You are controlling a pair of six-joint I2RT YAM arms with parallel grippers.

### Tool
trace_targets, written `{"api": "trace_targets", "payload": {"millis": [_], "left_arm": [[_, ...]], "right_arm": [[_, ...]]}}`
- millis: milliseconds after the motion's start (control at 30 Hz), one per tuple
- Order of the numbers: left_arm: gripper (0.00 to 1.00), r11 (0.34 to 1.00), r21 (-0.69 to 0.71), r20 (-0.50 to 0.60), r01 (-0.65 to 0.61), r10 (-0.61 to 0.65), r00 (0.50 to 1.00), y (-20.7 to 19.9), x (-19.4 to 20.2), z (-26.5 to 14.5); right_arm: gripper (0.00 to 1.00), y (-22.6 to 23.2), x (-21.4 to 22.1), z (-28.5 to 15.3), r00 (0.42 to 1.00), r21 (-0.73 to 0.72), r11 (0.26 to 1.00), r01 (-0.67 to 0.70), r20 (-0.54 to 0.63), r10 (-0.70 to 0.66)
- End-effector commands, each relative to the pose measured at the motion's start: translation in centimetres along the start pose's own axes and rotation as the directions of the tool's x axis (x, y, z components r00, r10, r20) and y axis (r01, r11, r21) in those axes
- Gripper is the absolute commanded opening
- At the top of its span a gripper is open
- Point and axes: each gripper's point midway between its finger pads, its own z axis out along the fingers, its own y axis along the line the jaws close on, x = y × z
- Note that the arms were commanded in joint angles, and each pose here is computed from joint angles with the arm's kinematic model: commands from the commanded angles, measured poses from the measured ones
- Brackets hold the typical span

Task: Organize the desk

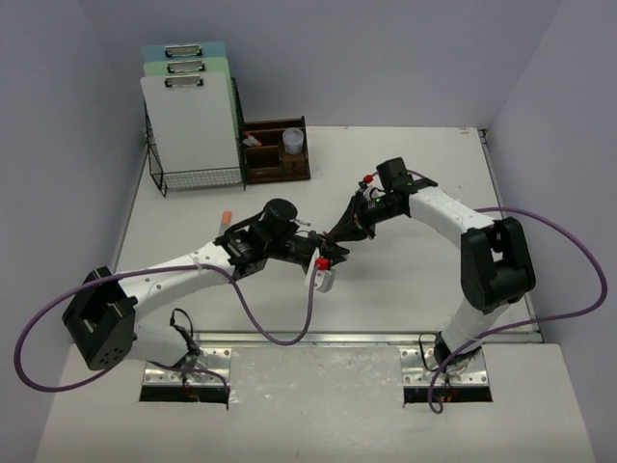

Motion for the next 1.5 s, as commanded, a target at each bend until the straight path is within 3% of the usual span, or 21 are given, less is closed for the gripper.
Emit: {"api": "trace_targets", "payload": {"millis": [0,33,67,100,233,333,433,600,667,867,1000,1467], "left_arm": [[0.0,0.994,-0.098,0.022,0.048,-0.046,0.999,2.9,-1.9,-0.6],[0.0,0.989,-0.123,0.025,0.085,-0.082,0.996,3.5,-2.0,-1.0],[0.0,0.98,-0.15,0.038,0.128,-0.123,0.992,4.1,-2.4,-1.5],[0.0,0.968,-0.183,0.053,0.17,-0.163,0.985,4.9,-2.9,-2.2],[0.0,0.86,-0.339,0.117,0.382,-0.364,0.924,8.8,-2.6,-5.8],[0.0,0.649,-0.54,0.205,0.535,-0.515,0.832,14.0,0.6,-10.7],[0.0,0.47,-0.685,0.293,0.557,-0.522,0.801,18.2,3.7,-15.3],[0.0,0.209,-0.854,0.373,0.477,-0.392,0.841,24.7,9.1,-22.4],[0.0,0.193,-0.881,0.363,0.432,-0.31,0.879,26.3,8.7,-23.9],[0.0,0.14,-0.924,0.32,0.355,-0.224,0.921,30.2,15.1,-25.3],[0.0,0.11,-0.934,0.306,0.339,-0.24,0.921,30.4,18.5,-24.9],[0.0,0.082,-0.949,0.266,0.303,-0.305,0.914,28.9,25.1,-24.3]], "right_arm": [[0.63,2.5,0.0,-1.5,0.996,-0.091,0.992,0.084,-0.007,-0.085],[0.81,2.8,-0.7,-2.1,0.994,-0.096,0.99,0.107,0.017,-0.106],[0.93,2.8,-1.4,-2.5,0.992,-0.094,0.988,0.121,0.035,-0.119],[0.98,2.9,-2.3,-3.2,0.99,-0.095,0.987,0.133,0.06,-0.128],[0.99,4.2,-6.8,-7.2,0.973,-0.129,0.977,0.171,0.178,-0.146],[0.99,5.1,-12.0,-13.3,0.913,-0.137,0.959,0.249,0.363,-0.185],[0.99,4.5,-13.9,-16.1,0.857,-0.099,0.943,0.316,0.456,-0.24],[0.99,2.4,-14.0,-16.6,0.81,-0.011,0.927,0.375,0.49,-0.322],[0.99,2.0,-13.7,-16.5,0.804,0.003,0.923,0.385,0.489,-0.337],[0.99,1.6,-12.6,-16.5,0.782,0.032,0.905,0.425,0.491,-0.384],[0.99,1.5,-12.1,-16.6,0.764,0.054,0.89,0.454,0.49,-0.42],[0.99,1.1,-11.4,-16.6,0.717,0.1,0.845,0.525,0.484,-0.502]]}}
